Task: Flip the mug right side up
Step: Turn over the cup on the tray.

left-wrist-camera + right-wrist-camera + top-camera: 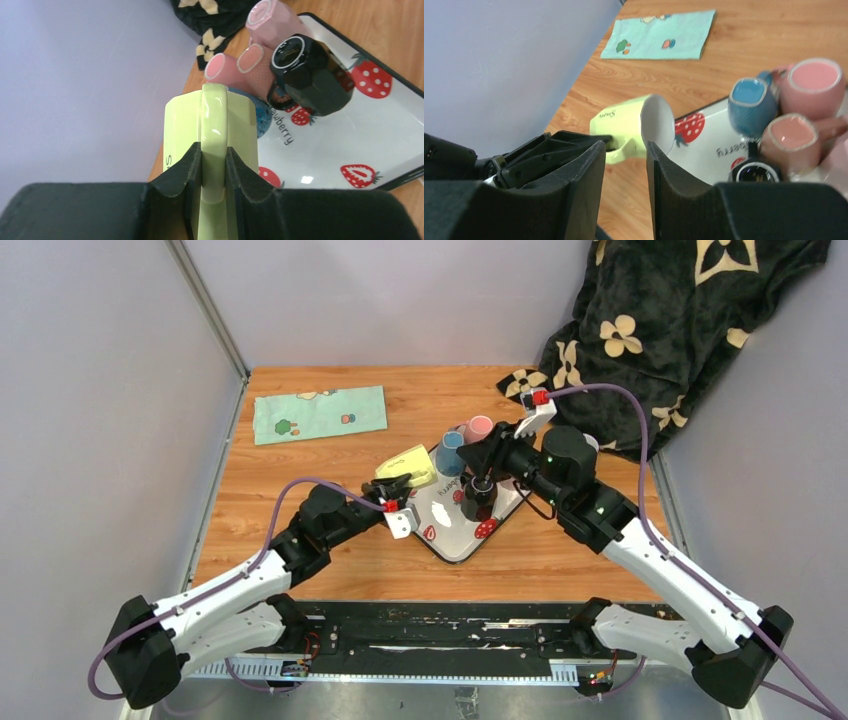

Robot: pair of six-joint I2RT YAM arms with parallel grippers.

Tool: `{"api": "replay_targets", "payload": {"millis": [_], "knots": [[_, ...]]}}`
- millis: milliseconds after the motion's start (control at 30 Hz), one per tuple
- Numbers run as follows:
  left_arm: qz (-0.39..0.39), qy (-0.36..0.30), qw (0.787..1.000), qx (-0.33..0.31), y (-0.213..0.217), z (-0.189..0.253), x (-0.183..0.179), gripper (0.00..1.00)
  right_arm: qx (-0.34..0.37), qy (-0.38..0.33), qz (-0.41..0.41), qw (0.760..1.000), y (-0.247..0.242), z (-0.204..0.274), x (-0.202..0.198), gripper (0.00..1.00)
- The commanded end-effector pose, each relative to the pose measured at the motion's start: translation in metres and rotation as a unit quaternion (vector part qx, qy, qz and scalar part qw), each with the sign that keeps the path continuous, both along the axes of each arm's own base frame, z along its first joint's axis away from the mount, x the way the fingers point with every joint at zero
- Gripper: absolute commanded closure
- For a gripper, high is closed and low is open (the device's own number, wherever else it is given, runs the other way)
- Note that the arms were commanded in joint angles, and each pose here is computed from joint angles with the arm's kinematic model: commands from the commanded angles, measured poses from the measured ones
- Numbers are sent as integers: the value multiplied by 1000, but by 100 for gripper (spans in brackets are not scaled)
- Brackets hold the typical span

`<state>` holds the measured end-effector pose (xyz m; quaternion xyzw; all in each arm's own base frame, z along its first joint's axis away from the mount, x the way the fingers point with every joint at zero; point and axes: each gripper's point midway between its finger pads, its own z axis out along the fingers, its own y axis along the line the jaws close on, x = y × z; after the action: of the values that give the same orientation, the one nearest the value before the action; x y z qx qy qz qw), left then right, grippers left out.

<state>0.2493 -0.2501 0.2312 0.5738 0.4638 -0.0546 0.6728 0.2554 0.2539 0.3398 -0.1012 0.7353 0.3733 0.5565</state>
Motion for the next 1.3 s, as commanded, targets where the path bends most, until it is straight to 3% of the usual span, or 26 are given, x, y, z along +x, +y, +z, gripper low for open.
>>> {"api": "replay_targets", "payload": {"millis": [0, 267, 433, 700, 1267], "knots": [[34, -120, 990, -65, 6, 79, 13, 100, 84, 127, -37, 988, 7, -6, -2, 60], [23, -151, 987, -58, -1, 82, 16, 100, 164, 263, -18, 951, 31, -23, -6, 56], [3, -167, 985, -52, -10, 83, 15, 100, 197, 310, -3, 930, 41, -29, -4, 53], [4, -182, 982, -48, -11, 84, 16, 100, 212, 334, -21, 918, 36, -38, 1, 46], [1, -186, 981, -54, -12, 88, 15, 100, 220, 385, -29, 896, 46, -60, 10, 44]]}}
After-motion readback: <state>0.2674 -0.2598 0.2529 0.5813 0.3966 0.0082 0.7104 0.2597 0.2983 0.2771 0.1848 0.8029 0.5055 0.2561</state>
